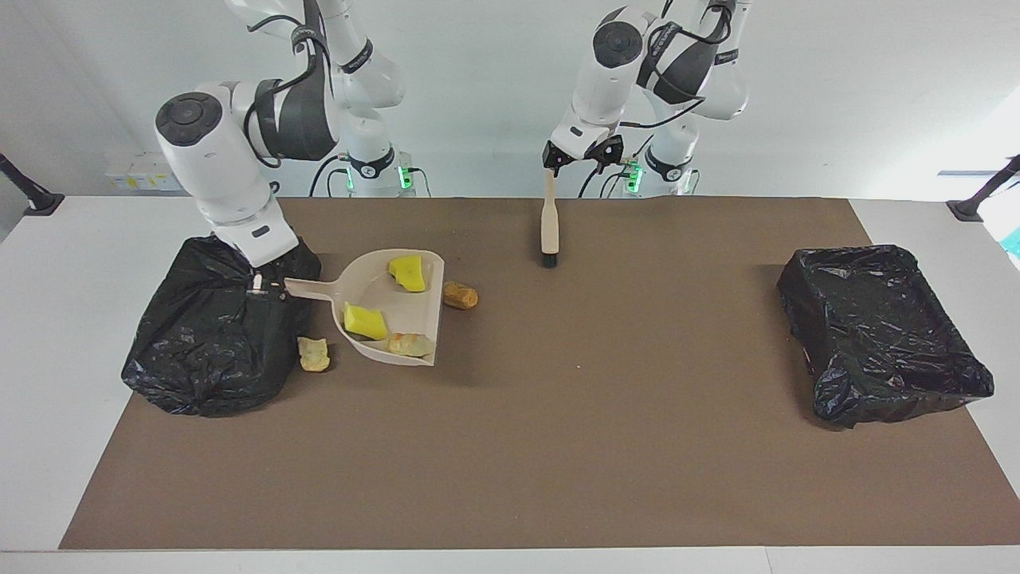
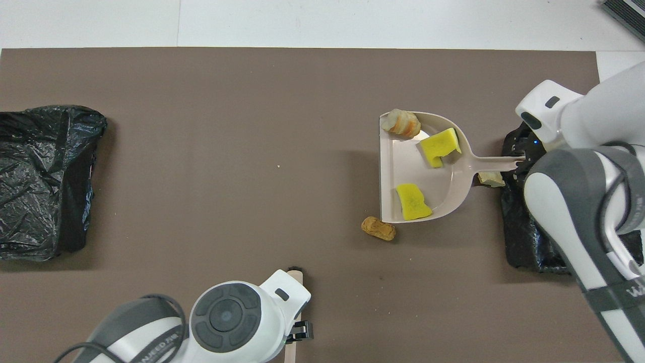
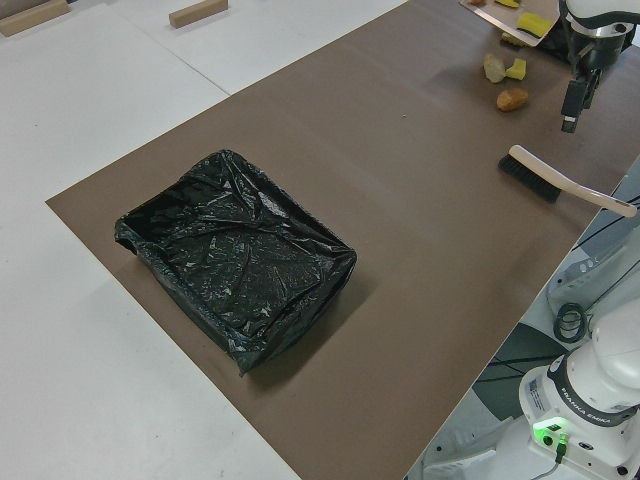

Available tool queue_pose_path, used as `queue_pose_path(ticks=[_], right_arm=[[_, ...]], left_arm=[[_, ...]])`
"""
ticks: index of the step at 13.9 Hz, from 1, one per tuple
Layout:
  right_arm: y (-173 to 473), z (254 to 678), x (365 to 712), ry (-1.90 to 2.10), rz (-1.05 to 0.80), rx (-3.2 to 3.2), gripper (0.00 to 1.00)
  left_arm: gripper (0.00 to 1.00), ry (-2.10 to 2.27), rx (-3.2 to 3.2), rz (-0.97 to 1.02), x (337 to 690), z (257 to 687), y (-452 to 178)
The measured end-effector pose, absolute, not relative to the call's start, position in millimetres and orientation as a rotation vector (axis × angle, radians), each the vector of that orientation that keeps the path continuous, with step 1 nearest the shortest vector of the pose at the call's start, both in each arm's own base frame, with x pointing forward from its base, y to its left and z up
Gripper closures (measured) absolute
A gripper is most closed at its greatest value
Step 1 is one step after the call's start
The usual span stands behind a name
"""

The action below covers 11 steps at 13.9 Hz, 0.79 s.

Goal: Sweep and dump trash in bin
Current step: 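Carry the dustpan to the nearby black bag with the right gripper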

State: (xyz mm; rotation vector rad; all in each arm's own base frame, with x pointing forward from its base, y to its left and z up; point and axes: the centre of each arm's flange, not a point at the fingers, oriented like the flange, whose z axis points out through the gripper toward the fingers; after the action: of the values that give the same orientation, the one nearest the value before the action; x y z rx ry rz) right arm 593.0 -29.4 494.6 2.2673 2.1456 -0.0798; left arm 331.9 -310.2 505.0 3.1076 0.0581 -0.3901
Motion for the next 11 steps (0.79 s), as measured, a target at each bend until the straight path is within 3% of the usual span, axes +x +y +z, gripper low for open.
queue_pose_path(ticks=[6, 11], right_arm=[[-121, 500, 584, 2.164, -0.124, 2.205, 0.67], [-198, 512, 575, 2.127, -0.179, 2.053, 0.67]], left_arm=[[0.0, -0.057, 3.114, -0.123, 389, 569, -272], [0.0, -0.232, 3.119, 0.024, 473, 601, -233]])
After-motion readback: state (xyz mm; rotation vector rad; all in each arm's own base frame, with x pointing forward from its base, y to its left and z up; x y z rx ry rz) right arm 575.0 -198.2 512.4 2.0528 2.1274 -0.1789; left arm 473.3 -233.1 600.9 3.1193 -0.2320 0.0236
